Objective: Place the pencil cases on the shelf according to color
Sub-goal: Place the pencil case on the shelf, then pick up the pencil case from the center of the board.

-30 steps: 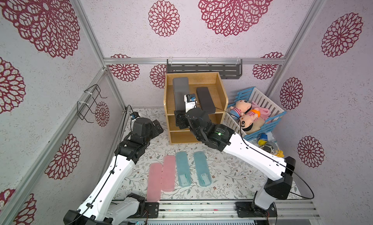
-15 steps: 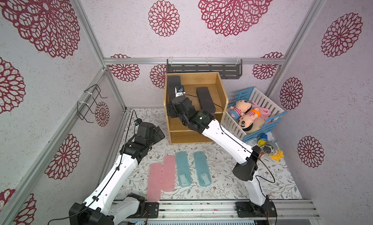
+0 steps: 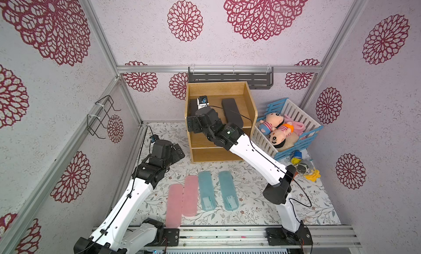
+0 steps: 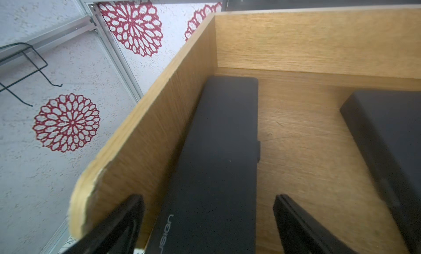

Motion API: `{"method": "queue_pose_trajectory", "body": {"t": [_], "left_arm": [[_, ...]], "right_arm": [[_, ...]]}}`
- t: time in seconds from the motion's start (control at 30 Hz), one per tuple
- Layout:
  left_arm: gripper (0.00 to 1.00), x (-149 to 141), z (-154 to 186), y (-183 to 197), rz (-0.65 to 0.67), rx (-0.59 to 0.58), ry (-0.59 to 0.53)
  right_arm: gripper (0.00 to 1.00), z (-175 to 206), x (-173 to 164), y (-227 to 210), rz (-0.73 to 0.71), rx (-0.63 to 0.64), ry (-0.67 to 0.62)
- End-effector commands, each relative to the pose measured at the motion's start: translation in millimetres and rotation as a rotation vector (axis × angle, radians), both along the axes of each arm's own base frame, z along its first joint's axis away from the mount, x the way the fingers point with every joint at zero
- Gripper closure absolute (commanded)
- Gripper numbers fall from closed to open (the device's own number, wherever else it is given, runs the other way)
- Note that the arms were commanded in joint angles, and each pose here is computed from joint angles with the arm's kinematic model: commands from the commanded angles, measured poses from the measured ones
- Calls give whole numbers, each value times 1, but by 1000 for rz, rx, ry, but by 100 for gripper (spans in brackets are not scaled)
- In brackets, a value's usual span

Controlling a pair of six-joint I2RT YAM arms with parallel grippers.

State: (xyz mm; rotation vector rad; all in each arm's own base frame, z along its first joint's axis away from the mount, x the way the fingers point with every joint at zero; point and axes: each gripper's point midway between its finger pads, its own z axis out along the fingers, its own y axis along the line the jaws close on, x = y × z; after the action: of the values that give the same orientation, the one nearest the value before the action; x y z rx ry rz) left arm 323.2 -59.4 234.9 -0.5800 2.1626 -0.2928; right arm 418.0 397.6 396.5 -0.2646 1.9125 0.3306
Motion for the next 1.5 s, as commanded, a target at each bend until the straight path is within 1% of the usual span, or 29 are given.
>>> {"method": "queue_pose_trajectory", "body": {"t": [0.0, 0.07, 0.17, 0.27, 0.4, 0.5, 0.6, 0.67, 0.77, 0.87, 0.97, 1.1, 1.33, 1.47], "left_arm": [[3, -4, -1, 0, -37, 22, -2], [3, -4, -2, -6, -82, 21, 6], [3, -8, -9, -12, -115, 16, 32], [3, -12, -19, -9, -105, 22, 50], [3, -19, -27, -5, -97, 34, 49], [3, -24, -31, -1, -90, 51, 40], [3, -26, -36, 3, -79, 64, 23], [3, -26, -40, 4, -75, 65, 21], [3, -26, -45, 3, -75, 63, 19], [3, -26, -52, 5, -67, 69, 28], [3, -26, -59, 7, -57, 72, 37], [3, -25, -64, 6, -54, 62, 46], [3, -23, -68, 0, -51, 19, 56], [3, -22, -71, -3, -53, -4, 65]], "right_arm": [[4, 88, -36, -31, 60, 57, -145], [3, 92, -45, -46, 44, 38, -143], [3, 76, -59, -63, 47, 9, -126], [3, 67, -83, -84, 85, 73, -156], [3, 34, -126, -107, 199, 172, -185], [3, -13, -149, -126, 222, 197, -117], [3, -78, -161, -141, 191, 151, 36], [2, -129, -168, -149, 163, 98, 161], [2, -191, -178, -157, 120, 51, 309], [2, -240, -188, -157, 101, 30, 420], [1, -270, -193, -155, 78, -6, 487], [1, -290, -195, -149, 62, -60, 517], [1, -307, -197, -131, 65, -85, 540], [1, -322, -199, -122, 63, -150, 557]]}}
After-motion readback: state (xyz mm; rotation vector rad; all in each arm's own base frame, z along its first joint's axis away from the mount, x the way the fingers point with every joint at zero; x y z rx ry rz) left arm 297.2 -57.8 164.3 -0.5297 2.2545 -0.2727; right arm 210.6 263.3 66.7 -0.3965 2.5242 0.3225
